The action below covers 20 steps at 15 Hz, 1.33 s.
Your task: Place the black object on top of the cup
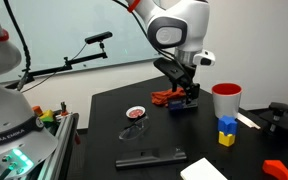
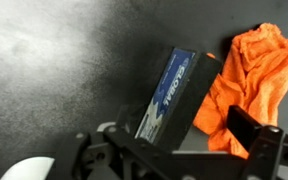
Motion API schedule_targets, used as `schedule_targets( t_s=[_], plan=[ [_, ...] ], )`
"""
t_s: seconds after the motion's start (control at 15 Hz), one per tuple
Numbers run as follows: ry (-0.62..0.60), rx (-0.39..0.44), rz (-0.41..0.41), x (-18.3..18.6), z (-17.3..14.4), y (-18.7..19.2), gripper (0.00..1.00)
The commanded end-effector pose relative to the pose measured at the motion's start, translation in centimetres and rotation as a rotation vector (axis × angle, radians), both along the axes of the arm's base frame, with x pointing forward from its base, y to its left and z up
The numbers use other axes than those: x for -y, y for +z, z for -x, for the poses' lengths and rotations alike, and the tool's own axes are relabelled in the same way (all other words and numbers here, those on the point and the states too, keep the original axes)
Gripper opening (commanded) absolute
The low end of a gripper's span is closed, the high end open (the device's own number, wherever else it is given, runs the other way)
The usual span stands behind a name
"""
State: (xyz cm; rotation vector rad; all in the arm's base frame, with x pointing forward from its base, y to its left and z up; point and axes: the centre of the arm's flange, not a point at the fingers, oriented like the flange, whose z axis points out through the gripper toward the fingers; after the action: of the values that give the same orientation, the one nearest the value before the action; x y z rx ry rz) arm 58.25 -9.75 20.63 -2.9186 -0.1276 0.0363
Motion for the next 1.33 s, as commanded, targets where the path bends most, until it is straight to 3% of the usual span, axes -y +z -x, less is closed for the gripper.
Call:
schedule_targets(
  t_s=[0.0,0.13,0.53,0.67,0.87,1.27],
  plan=[
    [0.031,0.031,0.012,0.1,0.0,0.3,0.75],
    [0.033,0.033,0.015,0.1,0.1,0.1,0.66],
    [0.041,0.023,0.021,0.2,0.0,-0.3,0.18],
    [0.046,0.022,0.026,0.3,0.1,-0.2,0.08],
    [0.062,0.024,0.025,0.8,0.7,2.4,0.08],
    [0.054,0.075,0.065,3.6,0.5,12.6,0.08]
  ],
)
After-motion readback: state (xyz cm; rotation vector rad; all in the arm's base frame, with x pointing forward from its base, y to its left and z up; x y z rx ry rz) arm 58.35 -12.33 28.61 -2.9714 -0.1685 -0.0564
